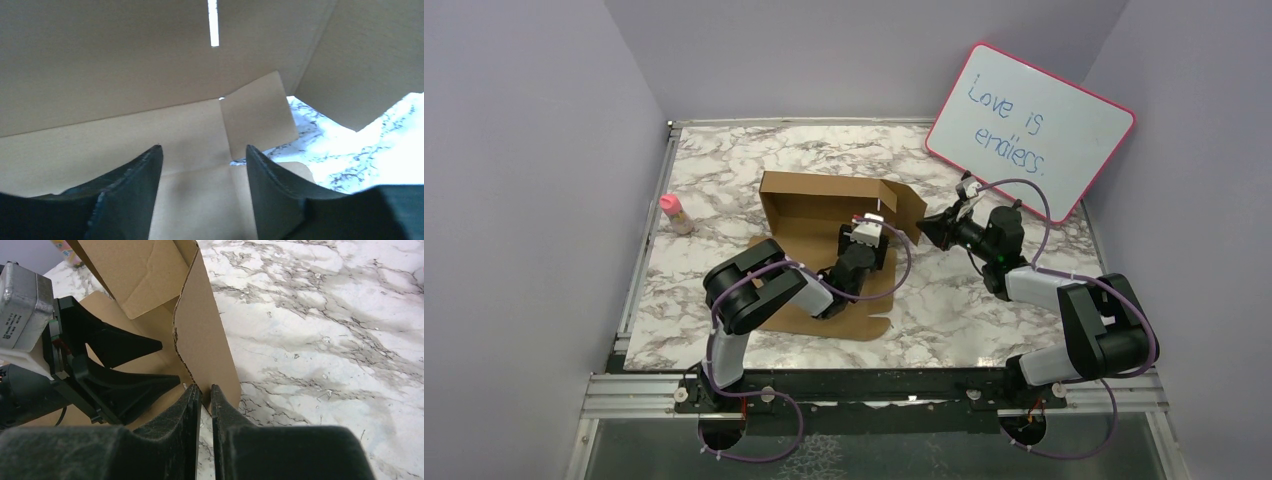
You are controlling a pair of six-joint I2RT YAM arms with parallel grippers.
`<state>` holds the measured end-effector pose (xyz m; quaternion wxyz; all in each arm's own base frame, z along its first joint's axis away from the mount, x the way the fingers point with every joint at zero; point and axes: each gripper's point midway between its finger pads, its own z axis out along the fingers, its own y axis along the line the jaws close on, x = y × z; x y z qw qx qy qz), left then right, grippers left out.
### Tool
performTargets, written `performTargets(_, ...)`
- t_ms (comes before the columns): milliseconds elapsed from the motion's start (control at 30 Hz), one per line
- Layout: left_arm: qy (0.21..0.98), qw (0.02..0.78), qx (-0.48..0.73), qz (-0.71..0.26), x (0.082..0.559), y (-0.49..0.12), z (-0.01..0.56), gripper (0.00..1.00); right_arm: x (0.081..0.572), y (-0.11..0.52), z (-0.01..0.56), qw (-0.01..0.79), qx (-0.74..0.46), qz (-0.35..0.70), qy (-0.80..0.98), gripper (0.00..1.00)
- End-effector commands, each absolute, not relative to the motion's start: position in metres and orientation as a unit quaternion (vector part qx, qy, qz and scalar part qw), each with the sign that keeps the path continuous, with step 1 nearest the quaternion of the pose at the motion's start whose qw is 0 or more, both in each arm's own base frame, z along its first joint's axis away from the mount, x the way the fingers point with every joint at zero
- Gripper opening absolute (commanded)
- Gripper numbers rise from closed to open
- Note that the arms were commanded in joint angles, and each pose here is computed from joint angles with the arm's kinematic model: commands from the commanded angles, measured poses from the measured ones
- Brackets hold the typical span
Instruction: Fold the paper box
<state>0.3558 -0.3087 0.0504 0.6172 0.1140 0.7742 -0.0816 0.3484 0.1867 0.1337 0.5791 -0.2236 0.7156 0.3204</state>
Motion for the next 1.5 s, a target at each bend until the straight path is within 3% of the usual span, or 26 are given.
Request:
performTargets(0, 0.742, 0.638, 0.141, -0.151, 0.347, -0.328, 0.071, 0.67, 0.347, 0.192, 0.142, 0.586, -0.236, 0.335, 0.699, 0.18)
performTargets(267, 0.721, 0.648, 0.177, -0.171, 0.349, -0.349, 0.075, 0.78, 0.346, 0.194, 0.14, 0.582, -0.236, 0.34, 0.7, 0.18)
performTargets(667, 0.731, 0.656, 0.157, -0.109, 0.37, -0.342, 0.065, 0.83, 0.347, 0.194, 0.139, 0.58, -0.236, 0.341, 0.701, 0.18)
performTargets(1467, 0.739, 0.662, 0.059, -0.104, 0.374, -0.304, 0.081, 0.51, 0.346, 0.195, 0.138, 0.577, -0.238, 0.345, 0.701, 0.18)
